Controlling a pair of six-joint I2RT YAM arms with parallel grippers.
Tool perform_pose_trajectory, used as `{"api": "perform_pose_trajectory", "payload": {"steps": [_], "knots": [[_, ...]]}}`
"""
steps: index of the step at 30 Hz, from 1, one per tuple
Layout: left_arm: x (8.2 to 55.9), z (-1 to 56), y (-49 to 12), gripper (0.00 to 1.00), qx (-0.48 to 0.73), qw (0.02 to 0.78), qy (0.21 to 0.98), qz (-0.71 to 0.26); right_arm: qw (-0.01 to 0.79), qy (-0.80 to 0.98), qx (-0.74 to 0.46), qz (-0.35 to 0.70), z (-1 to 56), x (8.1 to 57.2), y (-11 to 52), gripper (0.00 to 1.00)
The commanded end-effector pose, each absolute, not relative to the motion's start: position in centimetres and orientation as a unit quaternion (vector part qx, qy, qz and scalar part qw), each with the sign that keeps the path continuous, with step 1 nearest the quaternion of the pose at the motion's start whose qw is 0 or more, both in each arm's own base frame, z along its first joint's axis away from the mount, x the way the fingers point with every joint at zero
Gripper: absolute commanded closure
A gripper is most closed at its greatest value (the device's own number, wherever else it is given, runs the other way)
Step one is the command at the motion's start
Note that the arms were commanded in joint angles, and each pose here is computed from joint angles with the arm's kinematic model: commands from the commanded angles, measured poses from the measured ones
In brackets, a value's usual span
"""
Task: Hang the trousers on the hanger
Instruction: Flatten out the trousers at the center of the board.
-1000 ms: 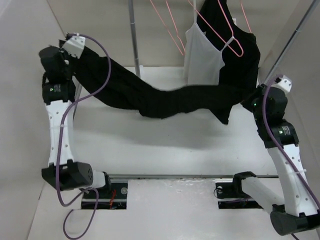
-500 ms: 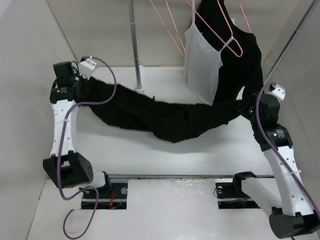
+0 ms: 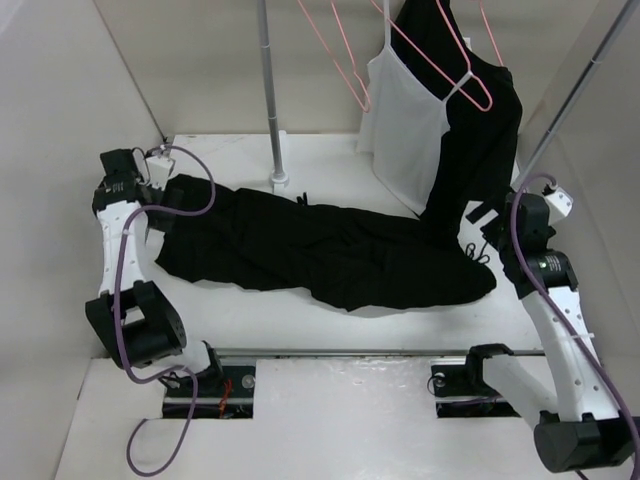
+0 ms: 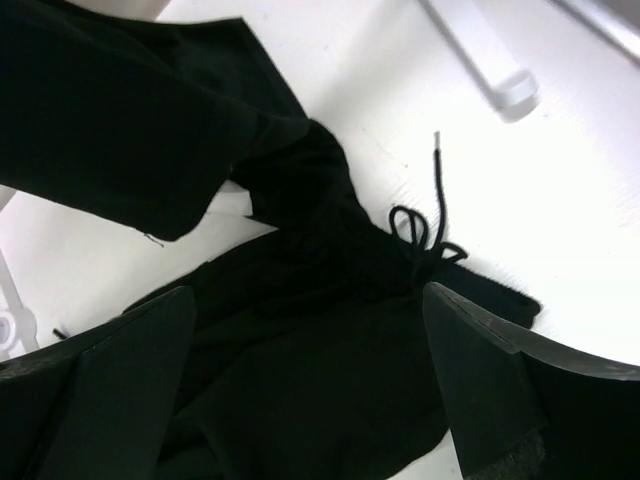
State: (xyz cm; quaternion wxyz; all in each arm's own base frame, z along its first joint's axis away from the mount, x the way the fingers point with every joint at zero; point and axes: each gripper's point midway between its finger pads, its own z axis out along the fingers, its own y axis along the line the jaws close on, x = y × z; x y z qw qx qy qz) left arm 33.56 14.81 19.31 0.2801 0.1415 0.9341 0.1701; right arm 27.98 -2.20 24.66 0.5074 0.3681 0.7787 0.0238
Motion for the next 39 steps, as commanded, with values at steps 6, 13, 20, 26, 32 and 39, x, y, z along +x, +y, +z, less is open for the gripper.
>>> {"api": "perform_pose_trajectory", "payload": {"steps": [6, 13, 20, 26, 32, 39], "knots": [[32.1, 12.3, 16.3, 0.00, 0.005, 0.242, 0.960, 0.139, 0.407, 0.798, 0.438, 0.078, 16.4, 29.9, -0.9, 0.03], [34.0, 8.8, 16.8, 0.00, -0.031, 0.224, 0.966, 0.121, 0.391, 0.770, 0.502, 0.051, 13.7, 29.1, -3.6, 0.00], [32.1, 5.5, 14.5, 0.00, -0.026, 0.157, 0.986, 0.053, 0.323, 0.782, 0.528, 0.065, 9.1, 30.1, -2.7, 0.01], [30.2, 1.4, 15.3, 0.21, -0.036, 0.127, 0.989, 0.065, 0.311, 0.783, 0.536, 0.045, 8.0, 30.7, -3.4, 0.17], [32.2, 1.0, 16.8, 1.00, -0.051, 0.139, 0.988, 0.048, 0.308, 0.796, 0.519, 0.036, 7.1, 31.3, -3.6, 0.77], [35.5, 11.3, 19.2, 1.00, -0.047, 0.238, 0.965, 0.103, 0.385, 0.795, 0.468, 0.002, 13.2, 32.2, -5.6, 1.00]]}}
